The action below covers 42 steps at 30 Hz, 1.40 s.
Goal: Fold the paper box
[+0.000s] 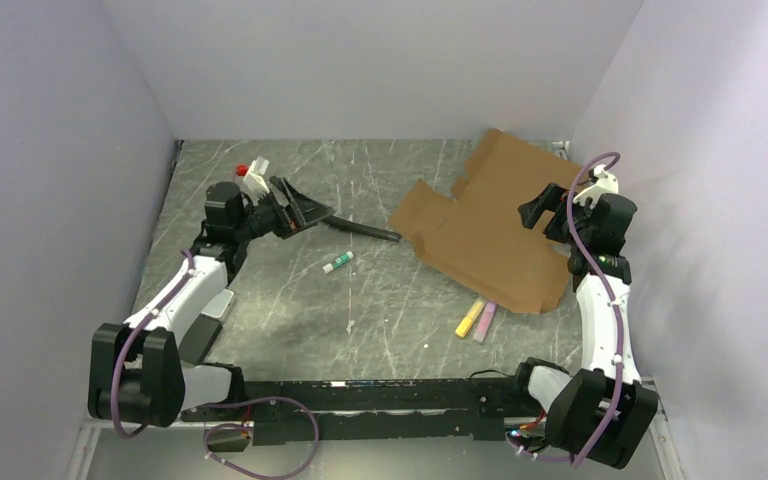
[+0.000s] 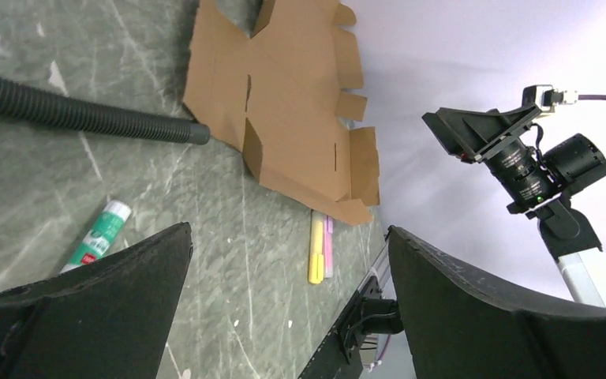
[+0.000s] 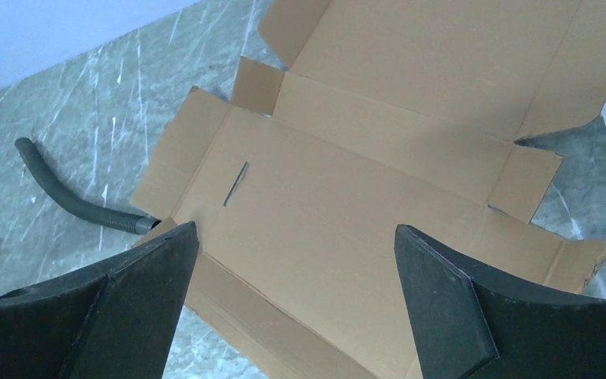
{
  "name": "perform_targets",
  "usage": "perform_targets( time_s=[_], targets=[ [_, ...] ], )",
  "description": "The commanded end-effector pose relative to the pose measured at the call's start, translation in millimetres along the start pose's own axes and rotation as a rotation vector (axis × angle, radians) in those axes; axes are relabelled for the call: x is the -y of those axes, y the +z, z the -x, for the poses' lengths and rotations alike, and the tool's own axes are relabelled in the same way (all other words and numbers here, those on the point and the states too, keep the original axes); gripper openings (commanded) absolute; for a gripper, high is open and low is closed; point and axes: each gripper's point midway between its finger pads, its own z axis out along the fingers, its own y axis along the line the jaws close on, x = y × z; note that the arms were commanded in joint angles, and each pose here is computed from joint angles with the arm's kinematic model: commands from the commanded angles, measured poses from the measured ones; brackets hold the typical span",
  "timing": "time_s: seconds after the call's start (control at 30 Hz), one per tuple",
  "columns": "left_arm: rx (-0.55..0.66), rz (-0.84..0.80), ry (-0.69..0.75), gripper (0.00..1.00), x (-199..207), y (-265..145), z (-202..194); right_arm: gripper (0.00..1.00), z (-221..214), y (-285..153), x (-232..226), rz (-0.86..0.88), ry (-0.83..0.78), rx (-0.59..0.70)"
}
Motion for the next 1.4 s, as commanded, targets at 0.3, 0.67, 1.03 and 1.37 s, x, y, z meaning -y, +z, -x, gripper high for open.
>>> perform_targets(
  time_s=[0.3, 0.67, 1.03, 1.37],
  targets=[
    [-0.130, 0.139, 0.306, 0.99, 11.1, 71.3, 6.2, 1.00, -14.0, -4.6, -36.3, 0.282, -0.285, -0.029],
    [-0.299, 0.187, 0.367, 0.99, -19.0, 157.8, -7.9, 1.00, -60.1, -27.0, -75.6, 0.658, -0.509, -0.125],
    [-0.365, 0.117, 0.257, 0.95, -60.6, 229.4, -21.8, 1.00, -62.1, -28.5, -79.0, 0.687, -0.520, -0.126],
    [-0.416, 0.039, 0.156, 0.88, -81.5, 268.2, -35.7, 1.00, -64.4, -26.0, -79.2, 0.693, -0.517, -0.136]
  ],
)
